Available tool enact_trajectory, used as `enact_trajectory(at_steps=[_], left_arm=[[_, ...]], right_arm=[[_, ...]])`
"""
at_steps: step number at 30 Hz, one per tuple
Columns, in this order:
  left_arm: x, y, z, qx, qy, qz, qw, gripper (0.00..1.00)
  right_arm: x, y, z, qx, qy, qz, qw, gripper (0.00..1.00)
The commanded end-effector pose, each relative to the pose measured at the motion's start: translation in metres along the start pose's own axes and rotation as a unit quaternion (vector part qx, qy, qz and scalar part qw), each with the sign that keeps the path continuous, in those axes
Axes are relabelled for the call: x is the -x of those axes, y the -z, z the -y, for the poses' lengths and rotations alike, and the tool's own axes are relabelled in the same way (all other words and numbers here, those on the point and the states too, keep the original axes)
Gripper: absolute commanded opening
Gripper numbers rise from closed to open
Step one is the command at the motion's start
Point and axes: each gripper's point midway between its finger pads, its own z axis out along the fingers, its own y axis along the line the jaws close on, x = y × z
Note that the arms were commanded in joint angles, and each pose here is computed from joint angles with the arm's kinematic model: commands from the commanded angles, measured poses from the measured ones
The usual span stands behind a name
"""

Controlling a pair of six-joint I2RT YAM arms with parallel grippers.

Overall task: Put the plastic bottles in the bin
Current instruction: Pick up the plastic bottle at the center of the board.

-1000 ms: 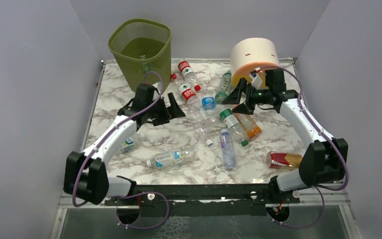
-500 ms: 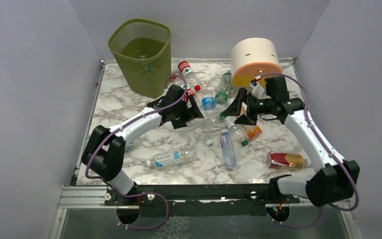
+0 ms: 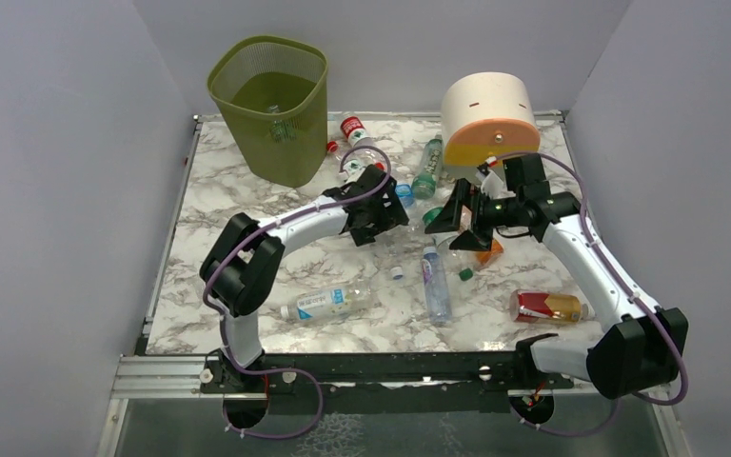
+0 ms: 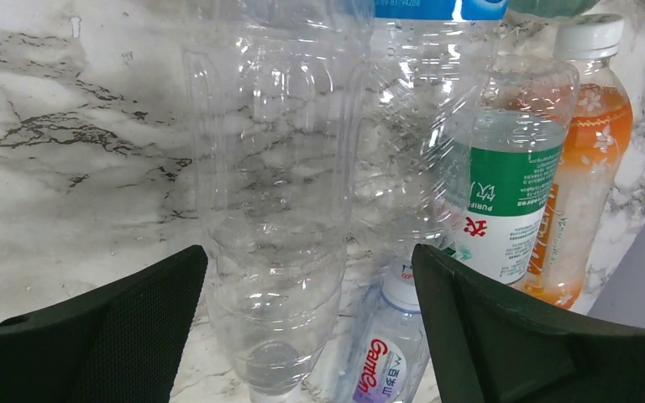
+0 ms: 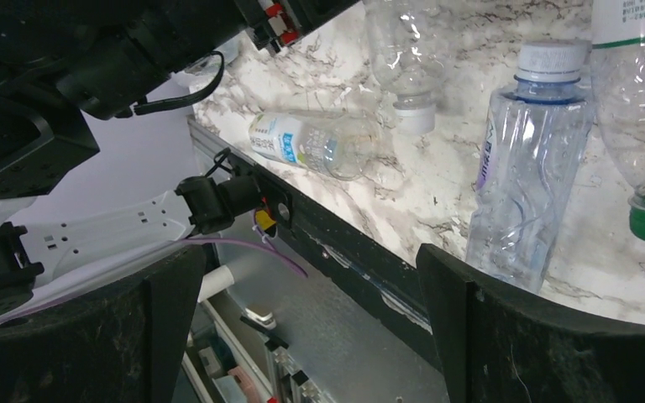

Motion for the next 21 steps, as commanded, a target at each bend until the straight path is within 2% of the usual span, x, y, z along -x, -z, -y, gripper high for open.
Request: enact_trajectory(at_steps=[1,10,21], left_arm=[[0.006,-0.005,0.001,0.032,-0.001,0.024,0.999,0.98],[0.005,-0.01,-0.019,0.095,-0.034,0.023,0.995,0.91],[-0.01,-0.006,-0.039,0.117,-0.089,0.002,0.989,0.68]], right_arm=[[0.009,0.003,-0.012,0.008,0.006,0.005,1.0,1.0],[0.021,0.004,-0.019,0.005,0.007,0.007,1.0,1.0],[0.028,0.006,-0.019,-0.007,0.006,0.028,1.0,1.0]])
